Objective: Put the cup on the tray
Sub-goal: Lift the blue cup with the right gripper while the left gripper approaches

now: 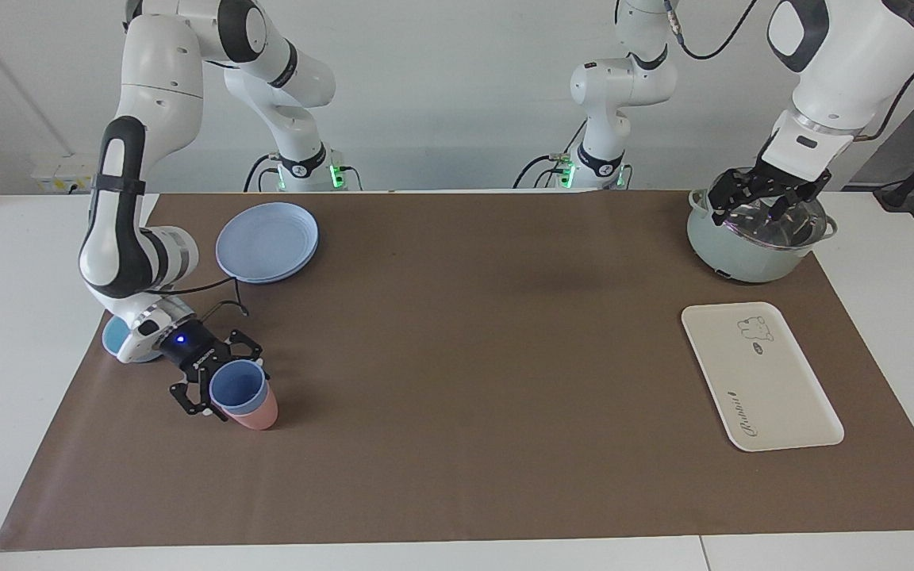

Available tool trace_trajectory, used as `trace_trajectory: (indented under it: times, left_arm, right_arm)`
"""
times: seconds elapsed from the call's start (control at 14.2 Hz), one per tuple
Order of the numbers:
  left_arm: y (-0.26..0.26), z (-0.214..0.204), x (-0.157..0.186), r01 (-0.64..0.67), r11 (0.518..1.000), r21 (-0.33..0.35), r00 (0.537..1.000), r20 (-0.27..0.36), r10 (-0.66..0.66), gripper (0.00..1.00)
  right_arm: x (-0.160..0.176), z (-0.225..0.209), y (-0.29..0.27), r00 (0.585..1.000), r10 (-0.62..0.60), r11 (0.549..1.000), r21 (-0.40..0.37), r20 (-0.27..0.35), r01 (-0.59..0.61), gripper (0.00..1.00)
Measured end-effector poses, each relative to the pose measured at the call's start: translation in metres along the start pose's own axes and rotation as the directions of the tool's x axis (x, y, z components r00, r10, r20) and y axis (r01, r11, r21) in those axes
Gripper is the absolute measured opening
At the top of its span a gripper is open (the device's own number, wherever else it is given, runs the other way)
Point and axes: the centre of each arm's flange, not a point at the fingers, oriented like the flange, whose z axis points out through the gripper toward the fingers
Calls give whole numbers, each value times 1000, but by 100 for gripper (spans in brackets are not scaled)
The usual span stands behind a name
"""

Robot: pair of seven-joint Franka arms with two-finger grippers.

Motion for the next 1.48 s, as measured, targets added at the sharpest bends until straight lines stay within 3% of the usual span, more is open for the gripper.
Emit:
trace_trajectory:
  times: [0.49, 0.77, 1.06, 1.27, 1.48]
  left_arm:
    - [0, 0, 0, 0, 1000, 0, 1000, 0, 0, 100]
    - [0, 0, 0, 0, 1000, 0, 1000, 0, 0, 100]
    - [0, 0, 0, 0, 1000, 0, 1000, 0, 0, 100]
    - [0, 0, 0, 0, 1000, 0, 1000, 0, 0, 100]
    - [2, 0, 0, -3, 1000, 0, 1000, -1, 3, 100]
  right_arm:
    - [4, 10, -5, 1000, 16, 1000, -18, -12, -16, 100]
    - [4, 10, -5, 1000, 18, 1000, -23, -14, -19, 86]
    - [7, 9, -3, 1000, 13, 999, -36, -7, -13, 86]
    - [38, 1, -4, 997, -30, 997, -75, 70, 35, 86]
    - [101, -9, -22, 981, -32, 996, -75, 193, 47, 86]
